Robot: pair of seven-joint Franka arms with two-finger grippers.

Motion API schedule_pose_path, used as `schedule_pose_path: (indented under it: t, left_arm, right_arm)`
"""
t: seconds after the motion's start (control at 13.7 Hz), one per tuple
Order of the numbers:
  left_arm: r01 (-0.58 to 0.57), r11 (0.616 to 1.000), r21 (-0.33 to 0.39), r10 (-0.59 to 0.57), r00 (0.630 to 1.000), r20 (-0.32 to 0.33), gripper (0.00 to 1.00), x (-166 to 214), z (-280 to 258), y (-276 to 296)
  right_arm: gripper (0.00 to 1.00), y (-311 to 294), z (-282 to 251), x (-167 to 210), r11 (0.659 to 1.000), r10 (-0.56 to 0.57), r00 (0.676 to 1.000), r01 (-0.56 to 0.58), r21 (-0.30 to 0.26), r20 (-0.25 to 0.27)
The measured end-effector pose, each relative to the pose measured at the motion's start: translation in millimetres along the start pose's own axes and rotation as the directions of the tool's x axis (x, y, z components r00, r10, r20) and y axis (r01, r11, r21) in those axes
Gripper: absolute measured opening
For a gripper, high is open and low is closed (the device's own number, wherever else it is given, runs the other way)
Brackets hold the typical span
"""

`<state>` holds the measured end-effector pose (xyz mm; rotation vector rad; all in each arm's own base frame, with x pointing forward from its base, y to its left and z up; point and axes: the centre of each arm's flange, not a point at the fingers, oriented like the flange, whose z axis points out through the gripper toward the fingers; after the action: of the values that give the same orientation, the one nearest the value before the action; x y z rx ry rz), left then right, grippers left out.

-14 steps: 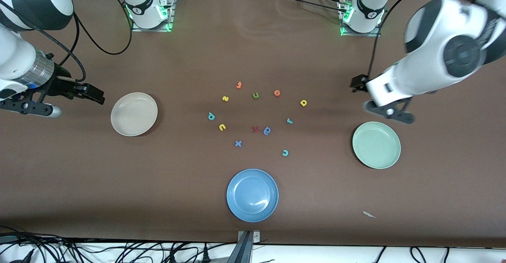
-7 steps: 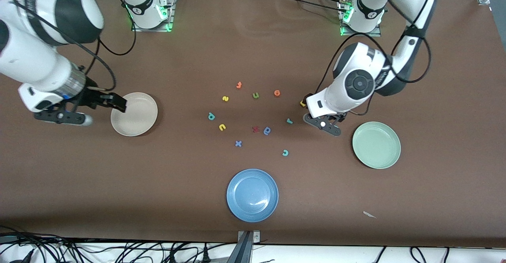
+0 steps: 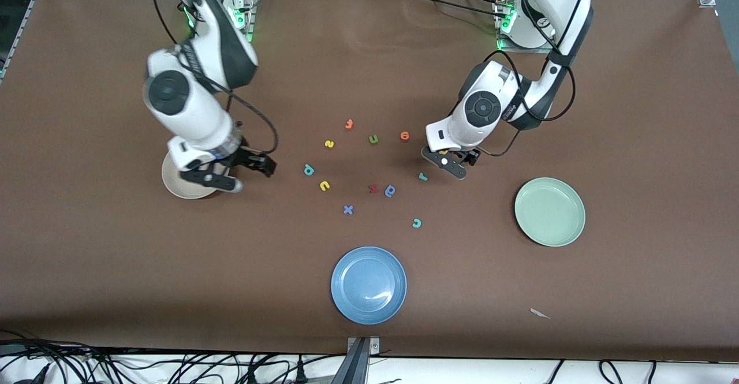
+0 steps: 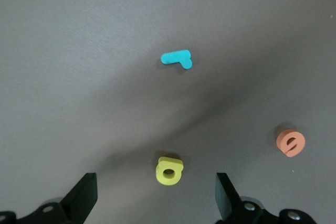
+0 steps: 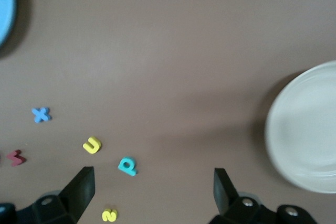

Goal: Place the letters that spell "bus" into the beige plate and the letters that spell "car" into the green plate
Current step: 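Reach the right gripper and the left gripper down to the foam letters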

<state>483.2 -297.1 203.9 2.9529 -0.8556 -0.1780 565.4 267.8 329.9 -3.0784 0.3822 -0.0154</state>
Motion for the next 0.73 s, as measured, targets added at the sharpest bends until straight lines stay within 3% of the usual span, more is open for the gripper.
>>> schedule_pose_path:
  t: [0.22,0.44,0.51,0.59,0.73]
  left_arm:
    - [-0.016,1.000,0.003,0.016,1.000,-0.004,0.98,-16,27,14]
    - [-0.052,0.998,0.033,0.052,0.999,-0.011,0.92,-17,40,30]
    - [-0.071,0.996,0.049,0.072,0.997,-0.009,0.85,-17,44,31]
    - [-0.090,0.993,0.071,0.091,0.996,-0.012,0.70,-16,43,29]
    - [-0.095,0.993,0.074,0.096,0.995,-0.015,0.65,-15,42,29]
  right_arm:
    - [1.00,-41,62,-44,0.997,-0.009,1.000,0.009,-0.072,0.002]
    - [1.00,-57,106,-65,0.994,-0.041,0.999,0.043,-0.098,0.025]
    - [1.00,-58,113,-67,0.994,-0.044,0.999,0.047,-0.099,0.029]
    - [1.00,-59,117,-67,0.995,-0.046,0.999,0.048,-0.091,0.025]
    - [1.00,-61,119,-65,0.996,-0.047,0.999,0.048,-0.072,0.011]
